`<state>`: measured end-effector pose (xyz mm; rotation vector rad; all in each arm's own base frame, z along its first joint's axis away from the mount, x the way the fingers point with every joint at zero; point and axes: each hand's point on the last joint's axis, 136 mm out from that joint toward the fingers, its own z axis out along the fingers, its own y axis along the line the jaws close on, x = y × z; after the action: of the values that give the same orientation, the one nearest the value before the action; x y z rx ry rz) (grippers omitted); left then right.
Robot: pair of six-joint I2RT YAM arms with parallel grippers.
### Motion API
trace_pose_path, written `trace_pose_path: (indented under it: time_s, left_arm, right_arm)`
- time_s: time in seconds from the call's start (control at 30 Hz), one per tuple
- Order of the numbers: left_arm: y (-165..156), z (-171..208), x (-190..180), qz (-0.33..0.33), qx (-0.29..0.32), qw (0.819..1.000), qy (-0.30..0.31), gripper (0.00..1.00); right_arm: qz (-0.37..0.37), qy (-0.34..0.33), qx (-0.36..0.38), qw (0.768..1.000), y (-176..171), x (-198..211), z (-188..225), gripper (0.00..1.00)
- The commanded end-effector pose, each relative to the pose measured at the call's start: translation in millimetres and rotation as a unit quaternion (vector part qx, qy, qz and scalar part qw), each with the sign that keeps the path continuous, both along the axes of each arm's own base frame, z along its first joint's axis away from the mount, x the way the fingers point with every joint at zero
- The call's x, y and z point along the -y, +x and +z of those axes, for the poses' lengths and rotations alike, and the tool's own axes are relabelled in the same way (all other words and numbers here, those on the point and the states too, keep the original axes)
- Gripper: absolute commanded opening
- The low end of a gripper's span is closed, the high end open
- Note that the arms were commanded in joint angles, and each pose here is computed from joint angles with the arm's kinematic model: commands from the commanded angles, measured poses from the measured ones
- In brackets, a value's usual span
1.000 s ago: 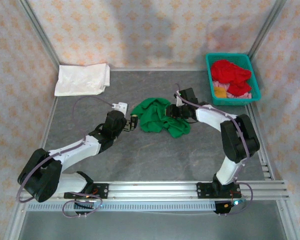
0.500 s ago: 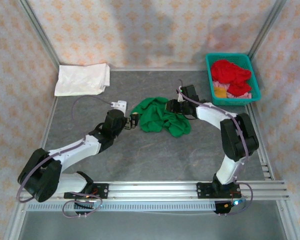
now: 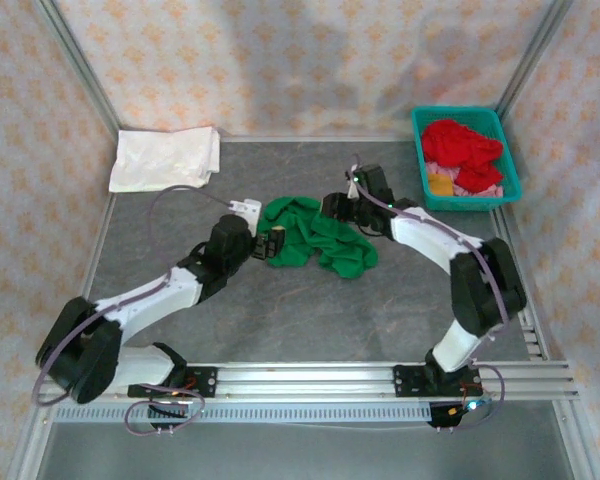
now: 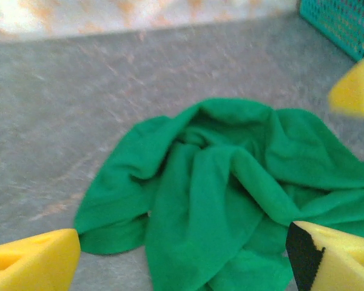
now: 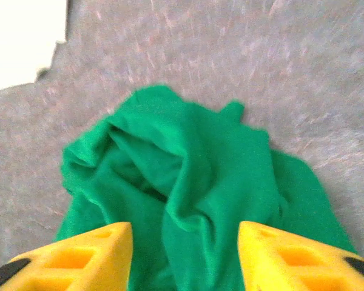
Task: Fold and stack the t-shirts
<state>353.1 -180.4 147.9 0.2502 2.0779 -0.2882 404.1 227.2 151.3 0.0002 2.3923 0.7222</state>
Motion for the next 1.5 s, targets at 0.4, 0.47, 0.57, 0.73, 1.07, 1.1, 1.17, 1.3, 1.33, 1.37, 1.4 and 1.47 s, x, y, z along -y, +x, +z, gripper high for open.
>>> trace_pose_path:
  time_s: [0.4,0.47,0.57,0.73,1.07,1.1,1.17,1.3,1.33,1.37,1.4,1.47]
  left_arm:
    - [3,-79,11,-0.013,-0.088,0.992,0.087,0.71]
    - [7,-84,4,0.010,-0.097,0.990,0.098,0.62]
    - [10,-85,-1,0.030,-0.097,0.990,0.101,0.41]
    - [12,-62,-25,0.089,-0.068,0.988,0.110,0.06]
    - [-2,4,-58,0.133,0.004,0.988,0.076,0.00]
    - [-3,8,-59,0.132,0.009,0.989,0.069,0.00]
    - [-4,12,-61,0.131,0.013,0.989,0.064,0.00]
    - [-5,14,-70,0.148,0.011,0.987,0.062,0.00]
    - [-6,16,-74,0.155,0.012,0.986,0.060,0.00]
    - [-7,18,-78,0.163,0.015,0.985,0.058,0.00]
    - [-8,21,-82,0.171,0.018,0.983,0.057,0.00]
    - [-10,28,-90,0.183,0.024,0.981,0.055,0.00]
  right_arm:
    - [0.102,-0.102,-0.042,0.989,-96,6,-50,0.51]
    - [0.110,-0.130,-0.049,0.984,-100,3,-64,0.49]
    - [0.111,-0.142,-0.045,0.983,-95,-4,-78,0.42]
    - [0.079,-0.147,-0.018,0.986,-70,-8,-77,0.18]
    - [0.099,-0.130,-0.036,0.986,-66,-24,-90,0.45]
    - [0.097,-0.129,-0.038,0.986,-64,-25,-93,0.47]
    - [0.094,-0.126,-0.040,0.987,-61,-28,-98,0.48]
    - [0.078,-0.142,-0.045,0.986,-51,-26,-108,0.19]
    - [0.071,-0.149,-0.043,0.985,-48,-23,-108,0.14]
    - [0.063,-0.156,-0.039,0.985,-47,-20,-106,0.11]
    - [0.055,-0.162,-0.033,0.985,-45,-16,-101,0.08]
    - [0.049,-0.161,-0.019,0.986,-45,-11,-90,0.00]
